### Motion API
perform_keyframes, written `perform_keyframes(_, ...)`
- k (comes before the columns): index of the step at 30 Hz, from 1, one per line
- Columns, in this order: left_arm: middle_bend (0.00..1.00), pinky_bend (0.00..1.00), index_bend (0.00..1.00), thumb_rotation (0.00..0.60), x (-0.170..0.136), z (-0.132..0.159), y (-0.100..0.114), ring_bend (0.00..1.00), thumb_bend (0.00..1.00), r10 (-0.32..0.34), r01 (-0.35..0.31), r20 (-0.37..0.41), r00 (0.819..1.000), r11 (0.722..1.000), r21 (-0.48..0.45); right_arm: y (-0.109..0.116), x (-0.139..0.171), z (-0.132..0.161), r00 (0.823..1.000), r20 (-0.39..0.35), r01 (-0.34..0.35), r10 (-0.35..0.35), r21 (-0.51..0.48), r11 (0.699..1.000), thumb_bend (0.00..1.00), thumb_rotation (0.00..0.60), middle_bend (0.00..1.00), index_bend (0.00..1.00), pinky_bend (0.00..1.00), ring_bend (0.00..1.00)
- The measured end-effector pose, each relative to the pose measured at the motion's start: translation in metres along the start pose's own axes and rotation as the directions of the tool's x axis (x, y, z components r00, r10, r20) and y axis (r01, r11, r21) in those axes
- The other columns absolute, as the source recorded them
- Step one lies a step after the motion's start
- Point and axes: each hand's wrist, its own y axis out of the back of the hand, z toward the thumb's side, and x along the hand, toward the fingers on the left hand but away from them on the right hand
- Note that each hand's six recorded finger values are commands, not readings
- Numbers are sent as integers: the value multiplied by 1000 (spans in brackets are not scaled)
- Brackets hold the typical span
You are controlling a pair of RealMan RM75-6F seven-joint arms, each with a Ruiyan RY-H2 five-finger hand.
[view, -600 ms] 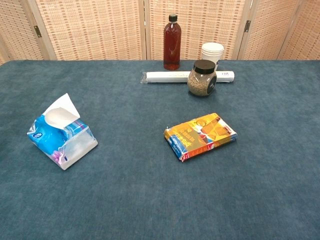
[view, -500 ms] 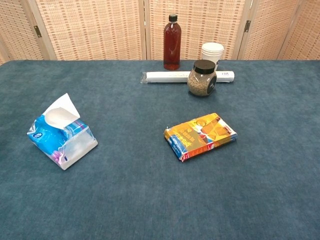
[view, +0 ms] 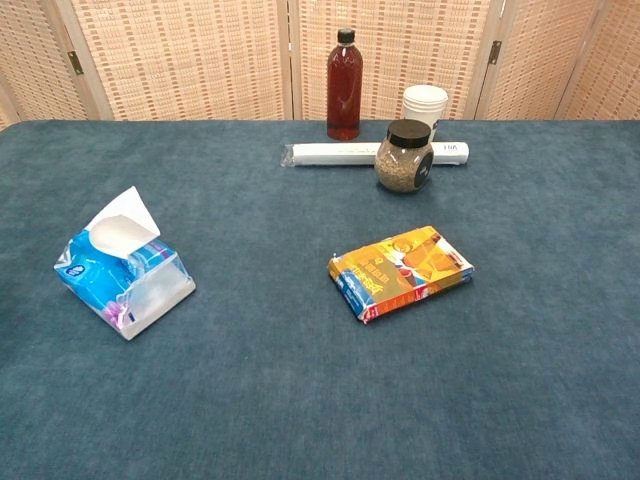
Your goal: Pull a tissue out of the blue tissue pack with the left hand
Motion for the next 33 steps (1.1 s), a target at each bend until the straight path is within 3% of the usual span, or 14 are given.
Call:
perform_keyframes(11,0,139,132,600,35,43,-16,0,368,-63,67,100,993,997,-38,-5,-3,-1,1000,7,-13,13,12,1000,113,600,0,0,4,0)
perform_keyframes(23,0,144,178,600,84,78,-39,0,379,-132,131,142,981,991,15,-2,-5,-5,1000,17,-5,5,2,1000,113,600,0,0,4,0)
perform_keyframes(28,0,147,257,600,94,84,-44,0,394,-157,154,138,978,987,33,-2,-4,-5,1000,16,-3,3,3,1000,112,600,0,0,4,0)
perform_keyframes(33,0,147,260,600,96,92,-42,0,397,-171,172,144,975,985,9,-4,-5,-4,1000,15,-9,9,10,1000,113,600,0,0,4,0)
